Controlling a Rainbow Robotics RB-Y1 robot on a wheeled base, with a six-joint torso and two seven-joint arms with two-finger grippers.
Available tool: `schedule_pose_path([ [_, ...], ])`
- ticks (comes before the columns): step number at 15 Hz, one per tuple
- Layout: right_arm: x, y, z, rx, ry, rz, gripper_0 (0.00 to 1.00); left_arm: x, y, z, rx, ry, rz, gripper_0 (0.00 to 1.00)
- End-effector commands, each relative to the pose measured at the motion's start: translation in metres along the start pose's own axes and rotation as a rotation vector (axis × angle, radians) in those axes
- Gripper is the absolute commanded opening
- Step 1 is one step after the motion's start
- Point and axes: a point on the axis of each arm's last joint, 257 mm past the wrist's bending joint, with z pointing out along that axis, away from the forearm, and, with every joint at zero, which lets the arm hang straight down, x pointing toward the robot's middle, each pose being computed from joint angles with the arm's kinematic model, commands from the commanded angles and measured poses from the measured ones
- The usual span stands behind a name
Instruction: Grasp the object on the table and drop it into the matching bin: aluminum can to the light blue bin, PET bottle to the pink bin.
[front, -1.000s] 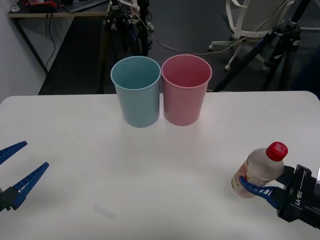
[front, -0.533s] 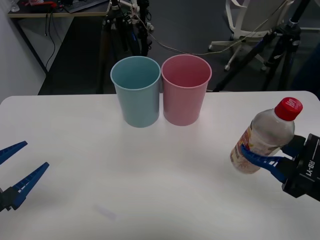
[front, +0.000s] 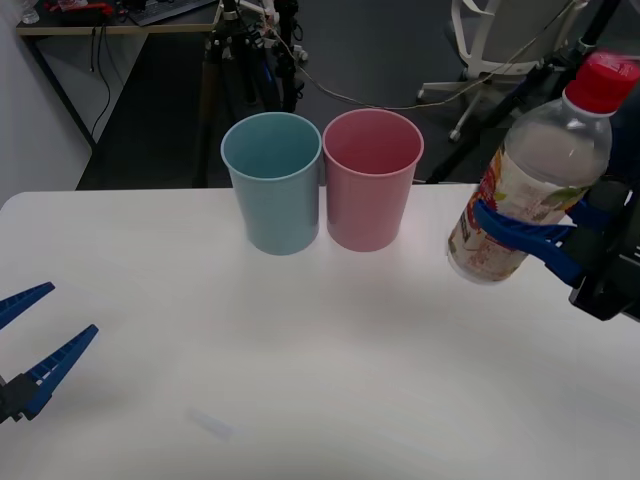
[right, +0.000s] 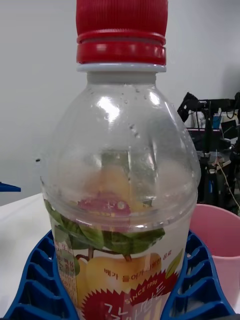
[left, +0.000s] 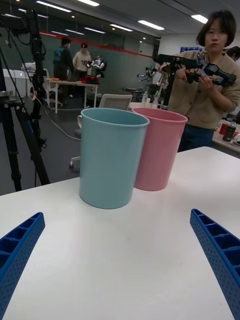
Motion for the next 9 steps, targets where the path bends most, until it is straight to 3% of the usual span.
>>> schedule_pose_path([
  [1,-0.025,-0.011,0.016,0.002,-0.008,0.009,0.00,0.000,0.000,0.000,0.000,0.000,0.000,1.00],
  [4,-0.046,-0.017,0.034,0.000,0.004,-0.002,0.00,0.000,0.000,0.000,0.000,0.000,0.000,1.00],
  [9,-0.047,-0.035,0.082,-0.019,-0.026,0.016,0.00,0.000,0.000,0.000,0.000,0.000,0.000,1.00],
])
